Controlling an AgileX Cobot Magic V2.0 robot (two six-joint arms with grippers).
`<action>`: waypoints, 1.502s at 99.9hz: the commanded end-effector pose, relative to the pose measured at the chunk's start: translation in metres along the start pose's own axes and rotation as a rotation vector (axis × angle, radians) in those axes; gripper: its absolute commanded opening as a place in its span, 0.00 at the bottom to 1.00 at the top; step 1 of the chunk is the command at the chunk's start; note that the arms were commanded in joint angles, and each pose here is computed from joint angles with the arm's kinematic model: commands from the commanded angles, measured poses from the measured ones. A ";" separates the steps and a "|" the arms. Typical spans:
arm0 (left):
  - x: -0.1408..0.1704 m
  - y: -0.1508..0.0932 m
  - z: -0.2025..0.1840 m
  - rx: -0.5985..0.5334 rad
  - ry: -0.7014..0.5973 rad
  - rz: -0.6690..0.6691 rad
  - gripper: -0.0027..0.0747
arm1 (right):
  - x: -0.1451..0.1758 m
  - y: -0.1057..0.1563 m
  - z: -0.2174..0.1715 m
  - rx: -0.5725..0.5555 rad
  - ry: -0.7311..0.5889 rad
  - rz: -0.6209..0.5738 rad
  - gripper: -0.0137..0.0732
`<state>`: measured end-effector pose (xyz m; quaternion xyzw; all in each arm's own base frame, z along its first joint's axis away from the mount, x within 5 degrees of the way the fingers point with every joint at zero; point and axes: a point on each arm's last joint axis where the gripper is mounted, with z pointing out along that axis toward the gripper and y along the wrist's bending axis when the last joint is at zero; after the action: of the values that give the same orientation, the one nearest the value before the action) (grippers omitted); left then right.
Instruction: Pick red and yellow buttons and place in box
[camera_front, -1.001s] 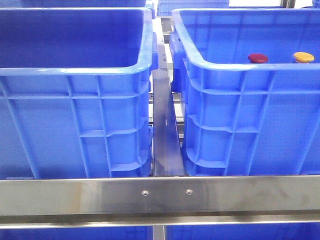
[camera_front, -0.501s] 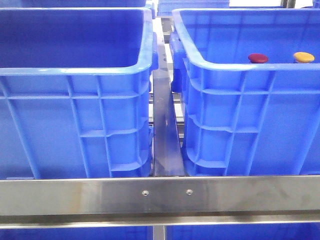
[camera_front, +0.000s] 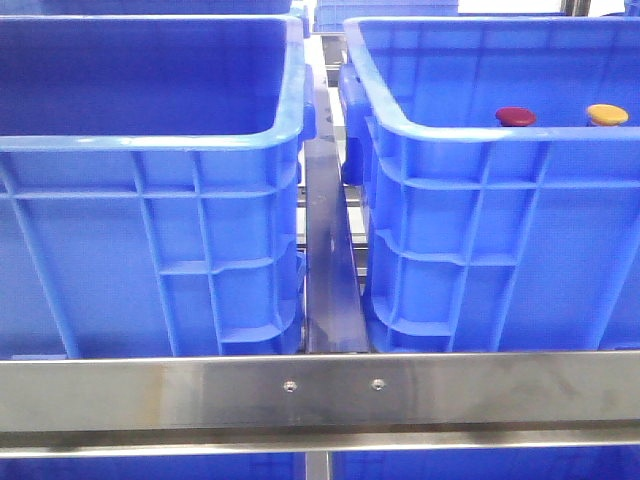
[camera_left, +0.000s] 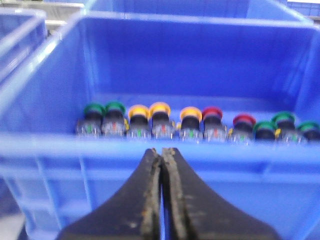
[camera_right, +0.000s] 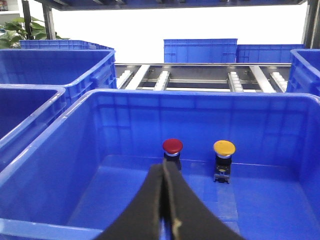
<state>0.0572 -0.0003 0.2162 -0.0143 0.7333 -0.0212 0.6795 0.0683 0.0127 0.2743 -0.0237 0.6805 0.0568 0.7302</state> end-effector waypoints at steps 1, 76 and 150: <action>-0.002 -0.001 -0.002 0.016 -0.122 -0.039 0.01 | -0.009 0.000 0.000 0.009 -0.025 -0.001 0.08; 0.022 0.001 0.000 0.003 -0.109 -0.025 0.01 | -0.009 0.000 0.000 0.003 -0.022 0.000 0.08; 0.022 0.001 0.000 0.003 -0.109 -0.025 0.01 | -0.005 0.005 0.000 -0.057 -0.007 0.013 0.08</action>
<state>0.0561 -0.0002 0.2029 -0.0214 0.7141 -0.0252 0.6992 0.0679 0.0172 0.2701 -0.0424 0.6852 0.0755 0.7232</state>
